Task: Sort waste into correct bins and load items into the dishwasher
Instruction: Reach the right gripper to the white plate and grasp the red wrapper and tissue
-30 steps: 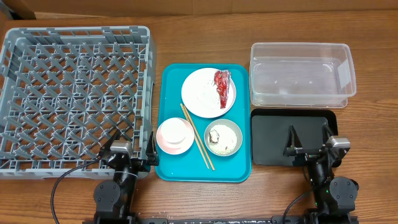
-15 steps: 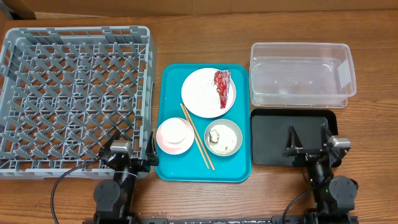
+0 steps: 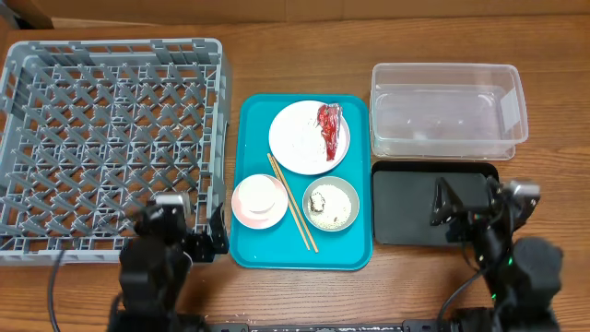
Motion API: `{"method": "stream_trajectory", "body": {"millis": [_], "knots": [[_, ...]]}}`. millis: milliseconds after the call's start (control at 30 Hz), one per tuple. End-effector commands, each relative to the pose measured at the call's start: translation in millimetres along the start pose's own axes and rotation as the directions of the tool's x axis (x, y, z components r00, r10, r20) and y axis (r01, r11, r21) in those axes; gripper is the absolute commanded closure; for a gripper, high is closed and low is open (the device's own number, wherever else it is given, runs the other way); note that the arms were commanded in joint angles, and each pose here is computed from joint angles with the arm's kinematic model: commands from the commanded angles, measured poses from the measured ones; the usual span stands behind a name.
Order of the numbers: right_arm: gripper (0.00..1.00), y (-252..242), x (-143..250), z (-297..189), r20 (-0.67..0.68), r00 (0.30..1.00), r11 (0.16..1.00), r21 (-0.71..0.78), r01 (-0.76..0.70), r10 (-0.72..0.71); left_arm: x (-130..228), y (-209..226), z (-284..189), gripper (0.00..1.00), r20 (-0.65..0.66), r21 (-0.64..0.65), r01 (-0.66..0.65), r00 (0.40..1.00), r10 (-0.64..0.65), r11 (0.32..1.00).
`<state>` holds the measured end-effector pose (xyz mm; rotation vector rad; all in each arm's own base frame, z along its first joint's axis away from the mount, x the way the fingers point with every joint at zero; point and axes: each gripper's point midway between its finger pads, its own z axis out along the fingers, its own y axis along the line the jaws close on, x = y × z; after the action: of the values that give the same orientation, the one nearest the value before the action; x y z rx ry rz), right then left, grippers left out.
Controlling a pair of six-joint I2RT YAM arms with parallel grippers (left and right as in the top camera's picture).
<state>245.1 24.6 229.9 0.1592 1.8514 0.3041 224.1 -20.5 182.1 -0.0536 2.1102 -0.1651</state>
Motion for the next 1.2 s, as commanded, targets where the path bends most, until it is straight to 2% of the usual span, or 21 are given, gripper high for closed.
{"method": "stream_trajectory", "body": {"millis": [0,100,267,367,500,567,633,667,700,767,900,1033,1067,1167], "knots": [[0.00,9.1,-24.4,9.5,-0.054,0.999,1.000,-0.003,-0.004,0.003,-17.4,-1.2,-1.5,0.00,-0.087,-0.021,0.008,0.996,-0.010,1.000],[0.00,22.0,-32.0,24.8,-0.170,0.985,0.998,-0.048,0.028,-0.036,-19.6,-2.2,-1.7,0.00,-0.210,-0.035,0.012,0.978,-0.019,0.999],[0.00,27.3,-38.5,48.2,-0.363,0.932,1.000,-0.023,0.004,-0.012,-20.7,-4.5,-8.9,0.00,-0.347,-0.069,0.075,0.933,-0.095,0.995],[0.00,45.8,-37.3,64.2,-0.516,0.855,0.998,-0.048,0.033,-0.053,-19.4,-4.2,-6.2,0.00,-0.383,-0.077,0.075,0.919,-0.099,0.994],[0.00,71.7,-34.7,78.9,-0.632,0.768,0.994,-0.094,0.055,-0.103,-18.2,-3.8,-4.5,0.00,-0.391,-0.081,0.077,0.915,-0.102,0.994],[0.00,83.6,-36.8,87.5,-0.652,0.749,0.991,-0.116,0.061,-0.122,-19.2,-3.2,-4.1,0.00,-0.386,-0.085,0.076,0.917,-0.103,0.993],[0.00,102.6,-42.6,99.7,-0.638,0.758,0.986,-0.164,0.034,-0.132,-20.0,-2.9,-3.8,0.00,-0.383,-0.086,0.076,0.918,-0.103,0.993],[0.00,119.6,-44.9,103.9,-0.632,0.766,0.977,-0.211,-0.030,-0.113,-19.9,-2.9,-3.8,0.00,-0.383,-0.086,0.076,0.918,-0.103,0.993],[0.00,154.6,-53.1,110.4,-0.592,0.794,0.927,-0.360,-0.103,-0.141,-19.8,-2.9,-3.8,0.00,-0.384,-0.086,0.076,0.918,-0.103,0.993],[0.02,173.6,-58.6,122.0,-0.542,0.823,0.900,-0.426,-0.097,-0.168,-20.0,-3.0,-3.8,0.00,-0.383,-0.085,0.076,0.918,-0.103,0.993],[0.02,181.3,-33.6,158.4,-0.517,0.827,0.936,-0.351,0.032,-0.222,-19.7,-2.8,-3.8,0.00,-0.384,-0.086,0.075,0.918,-0.103,0.993],[0.02,180.7,14.1,185.8,-0.572,0.773,0.953,-0.269,0.140,-0.275,-20.1,-2.9,-3.6,0.00,-0.382,-0.086,0.076,0.918,-0.103,0.993],[0.02,177.8,39.4,197.6,-0.608,0.740,0.955,-0.238,0.178,-0.289,-20.4,-2.9,-3.5,0.00,-0.381,-0.085,0.076,0.919,-0.103,0.993],[0.02,170.9,77.1,216.4,-0.660,0.698,0.961,-0.183,0.208,-0.277,-20.4,-2.9,-3.5,0.00,-0.381,-0.085,0.076,0.919,-0.103,0.993]]}}
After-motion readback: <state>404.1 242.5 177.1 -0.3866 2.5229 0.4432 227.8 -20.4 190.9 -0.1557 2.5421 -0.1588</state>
